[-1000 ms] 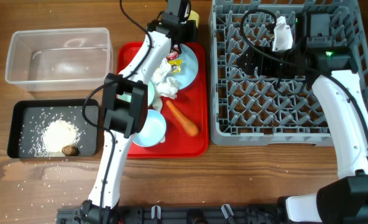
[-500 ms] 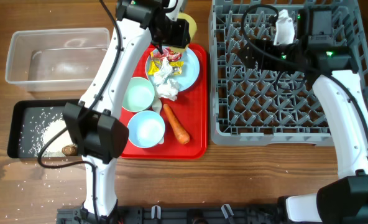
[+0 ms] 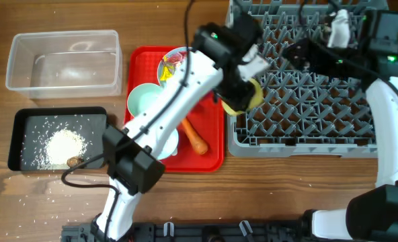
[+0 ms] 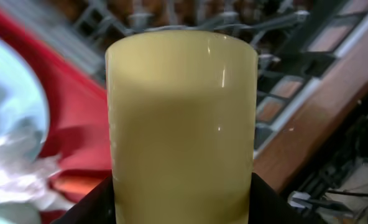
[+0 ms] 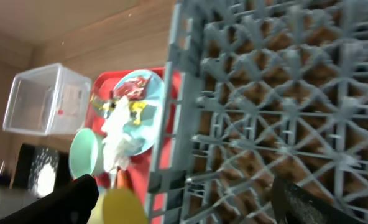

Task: Sort waste into correct bins and load items into the dishwasher rack
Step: 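Lower the yellow cup into the rack and open the left gripper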

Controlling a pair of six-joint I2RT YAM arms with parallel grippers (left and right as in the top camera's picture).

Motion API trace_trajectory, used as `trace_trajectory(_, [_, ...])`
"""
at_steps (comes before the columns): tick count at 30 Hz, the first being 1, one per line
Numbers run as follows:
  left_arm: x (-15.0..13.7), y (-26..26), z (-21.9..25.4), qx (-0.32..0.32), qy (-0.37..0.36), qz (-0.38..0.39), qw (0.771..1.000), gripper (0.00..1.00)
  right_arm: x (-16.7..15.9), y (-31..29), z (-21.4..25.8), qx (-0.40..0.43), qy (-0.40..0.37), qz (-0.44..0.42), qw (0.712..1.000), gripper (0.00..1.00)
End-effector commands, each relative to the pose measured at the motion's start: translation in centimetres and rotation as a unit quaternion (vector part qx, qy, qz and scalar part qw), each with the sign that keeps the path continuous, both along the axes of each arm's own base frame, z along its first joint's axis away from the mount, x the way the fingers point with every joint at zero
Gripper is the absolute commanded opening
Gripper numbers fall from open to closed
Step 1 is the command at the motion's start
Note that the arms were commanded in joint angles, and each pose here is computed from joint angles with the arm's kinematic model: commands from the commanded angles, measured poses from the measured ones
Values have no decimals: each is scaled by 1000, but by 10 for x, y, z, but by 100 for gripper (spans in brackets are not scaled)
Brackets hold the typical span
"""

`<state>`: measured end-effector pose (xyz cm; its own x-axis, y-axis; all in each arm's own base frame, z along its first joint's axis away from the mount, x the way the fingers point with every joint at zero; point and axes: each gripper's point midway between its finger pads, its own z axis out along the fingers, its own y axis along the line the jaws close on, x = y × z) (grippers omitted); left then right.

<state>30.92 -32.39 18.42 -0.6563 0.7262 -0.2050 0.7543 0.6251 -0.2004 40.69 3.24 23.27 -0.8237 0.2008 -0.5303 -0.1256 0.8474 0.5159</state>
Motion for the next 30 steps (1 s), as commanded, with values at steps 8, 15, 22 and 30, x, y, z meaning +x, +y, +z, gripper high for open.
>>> trace_trajectory(8, [-23, -23, -36, 85, -32, -67, 994, 38, -12, -89, 24, 59, -23, -97, 993, 91])
trace_trajectory(15, [-47, -25, -54, 120, 0, -93, 988, 37, -15, -88, 22, 60, -17, -98, 993, 91])
trace_trajectory(22, [-52, -13, -53, 172, -23, -107, 979, 26, -16, -88, 21, 59, -14, -96, 994, 91])
trace_trajectory(30, [-55, -17, -40, 157, -37, -108, 981, 40, -17, -87, 21, 60, -12, -96, 993, 92])
